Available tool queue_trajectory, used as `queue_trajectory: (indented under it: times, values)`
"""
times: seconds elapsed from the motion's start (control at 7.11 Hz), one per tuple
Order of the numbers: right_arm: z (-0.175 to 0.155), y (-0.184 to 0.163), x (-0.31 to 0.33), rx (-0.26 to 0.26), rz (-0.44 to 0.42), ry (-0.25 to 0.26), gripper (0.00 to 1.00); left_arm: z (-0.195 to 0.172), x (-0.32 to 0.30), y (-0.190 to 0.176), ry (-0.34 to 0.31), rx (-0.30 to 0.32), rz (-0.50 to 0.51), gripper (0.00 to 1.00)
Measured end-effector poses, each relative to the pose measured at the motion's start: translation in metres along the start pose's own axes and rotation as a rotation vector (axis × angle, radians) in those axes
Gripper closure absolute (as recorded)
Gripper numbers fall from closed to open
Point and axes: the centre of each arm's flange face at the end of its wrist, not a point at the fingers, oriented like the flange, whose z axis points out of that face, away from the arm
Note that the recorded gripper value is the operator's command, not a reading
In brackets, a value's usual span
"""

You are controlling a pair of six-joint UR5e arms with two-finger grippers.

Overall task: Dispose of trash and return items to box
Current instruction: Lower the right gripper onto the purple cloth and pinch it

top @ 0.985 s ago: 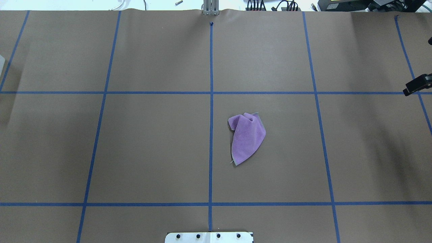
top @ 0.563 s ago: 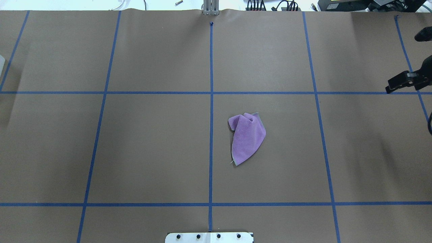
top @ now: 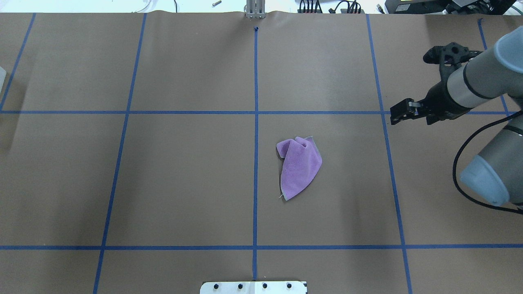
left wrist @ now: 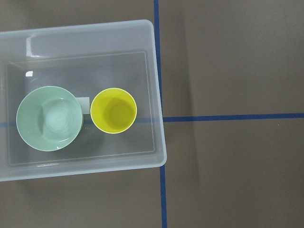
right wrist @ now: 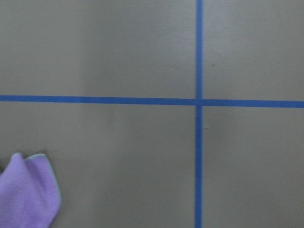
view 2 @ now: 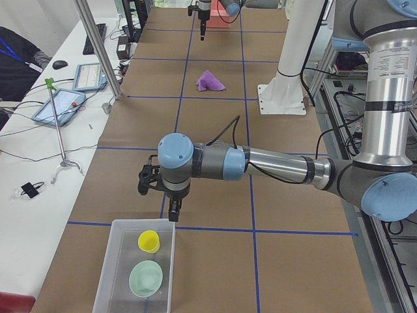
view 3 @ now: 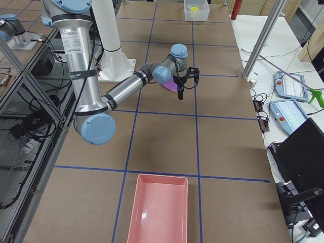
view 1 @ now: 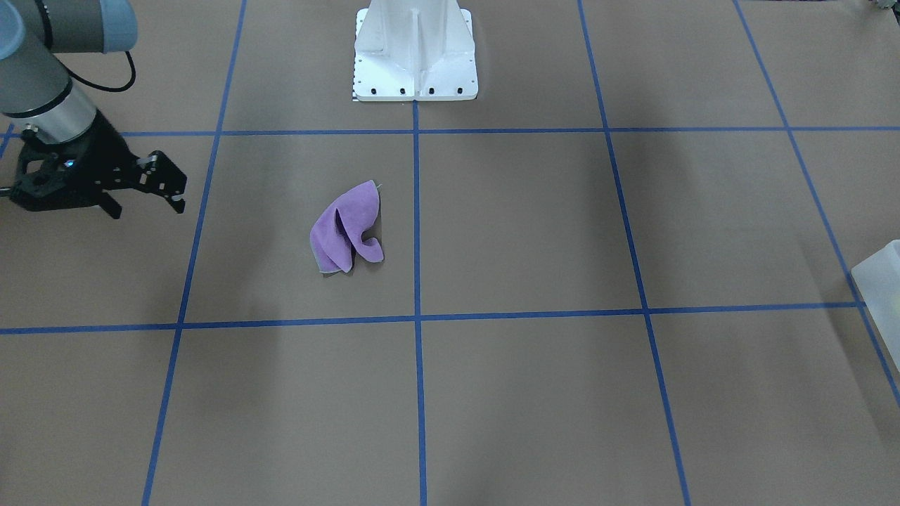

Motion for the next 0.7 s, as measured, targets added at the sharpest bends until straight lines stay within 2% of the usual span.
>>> queue_trajectory:
  times: [0.28,0.56,0.7]
  values:
    - [0.022,0.032,-0.093,0.032,0.016,0.006,0.00,0.010,0.000,0.004,0.003,0.000,-0.001,0.01]
    - [0.038,0.062,-0.167,0.040,0.012,0.069,0.01,0.016,-0.005,0.005,0.005,-0.009,-0.011,0.01]
    - [0.049,0.072,-0.190,0.046,0.001,0.092,0.06,0.018,-0.007,0.006,0.006,-0.015,-0.016,0.01]
